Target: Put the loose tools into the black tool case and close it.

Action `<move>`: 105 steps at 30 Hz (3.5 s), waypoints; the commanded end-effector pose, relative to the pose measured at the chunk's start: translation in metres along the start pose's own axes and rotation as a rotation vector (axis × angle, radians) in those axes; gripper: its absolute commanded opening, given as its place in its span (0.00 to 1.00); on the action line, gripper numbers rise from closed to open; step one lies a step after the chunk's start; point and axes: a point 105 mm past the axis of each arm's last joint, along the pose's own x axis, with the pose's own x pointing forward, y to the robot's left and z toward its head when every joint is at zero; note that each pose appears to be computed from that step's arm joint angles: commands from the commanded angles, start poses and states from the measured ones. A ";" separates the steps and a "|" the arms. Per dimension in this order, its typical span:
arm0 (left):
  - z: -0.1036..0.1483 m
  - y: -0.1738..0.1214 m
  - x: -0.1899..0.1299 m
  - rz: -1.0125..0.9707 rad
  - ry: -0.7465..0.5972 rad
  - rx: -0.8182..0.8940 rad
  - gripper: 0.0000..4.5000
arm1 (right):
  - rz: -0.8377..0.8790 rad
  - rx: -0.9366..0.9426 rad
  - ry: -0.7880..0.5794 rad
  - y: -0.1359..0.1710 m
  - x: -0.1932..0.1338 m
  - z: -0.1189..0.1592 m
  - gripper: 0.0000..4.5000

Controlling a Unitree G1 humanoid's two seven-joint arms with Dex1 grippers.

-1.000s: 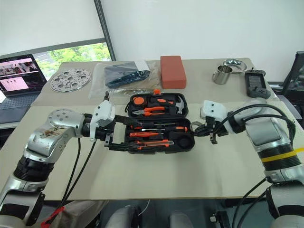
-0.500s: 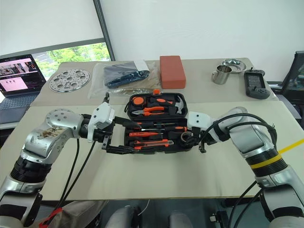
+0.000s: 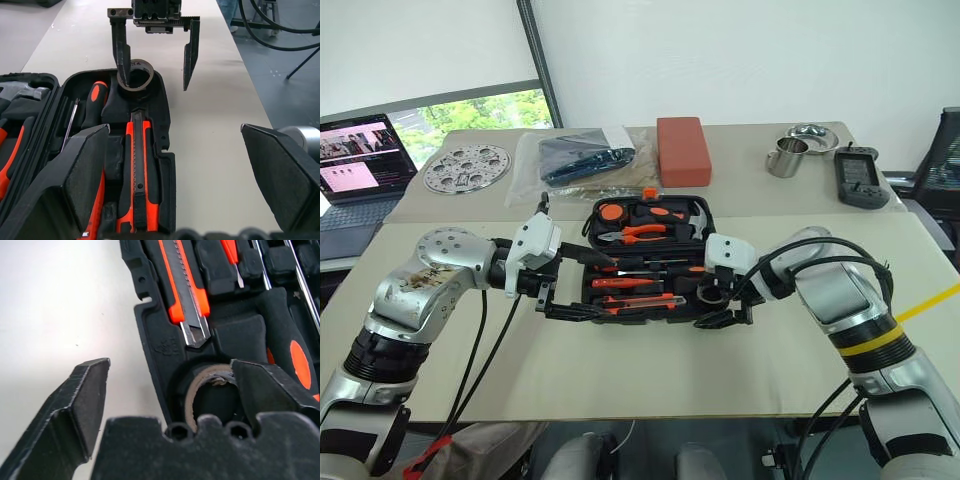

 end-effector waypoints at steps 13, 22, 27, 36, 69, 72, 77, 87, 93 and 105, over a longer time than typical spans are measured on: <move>0.005 0.003 -0.001 0.018 -0.010 0.038 1.00 | -0.134 -0.005 0.003 -0.020 -0.034 0.009 0.76; 0.006 0.004 0.001 0.013 -0.014 0.046 1.00 | -0.171 0.005 0.143 -0.028 -0.047 -0.023 0.08; 0.005 0.003 0.000 0.014 -0.012 0.046 1.00 | -0.162 -0.017 0.195 -0.028 -0.039 -0.034 0.01; 0.005 0.003 -0.002 0.016 -0.006 0.042 1.00 | -0.130 -0.034 0.137 -0.024 -0.026 -0.021 0.01; -0.090 0.158 -0.056 0.962 -0.049 -0.668 1.00 | -0.700 0.794 -0.412 -0.151 -0.027 -0.021 0.45; -0.087 0.158 -0.048 0.913 -0.090 -0.722 1.00 | -0.664 0.860 -0.410 -0.148 -0.015 -0.026 0.45; -0.090 0.156 -0.043 0.867 -0.109 -0.775 1.00 | -0.631 0.896 -0.433 -0.146 -0.005 -0.026 0.45; -0.095 0.154 -0.036 0.839 -0.051 -0.777 1.00 | -0.572 0.891 -0.446 -0.142 0.010 -0.017 0.01; -0.104 0.156 -0.038 0.914 -0.049 -0.814 1.00 | -0.553 0.849 -0.409 -0.139 0.011 -0.019 0.01; -0.105 0.155 -0.041 0.907 -0.162 -0.854 0.09 | -0.563 0.818 -0.434 -0.139 0.007 -0.019 0.00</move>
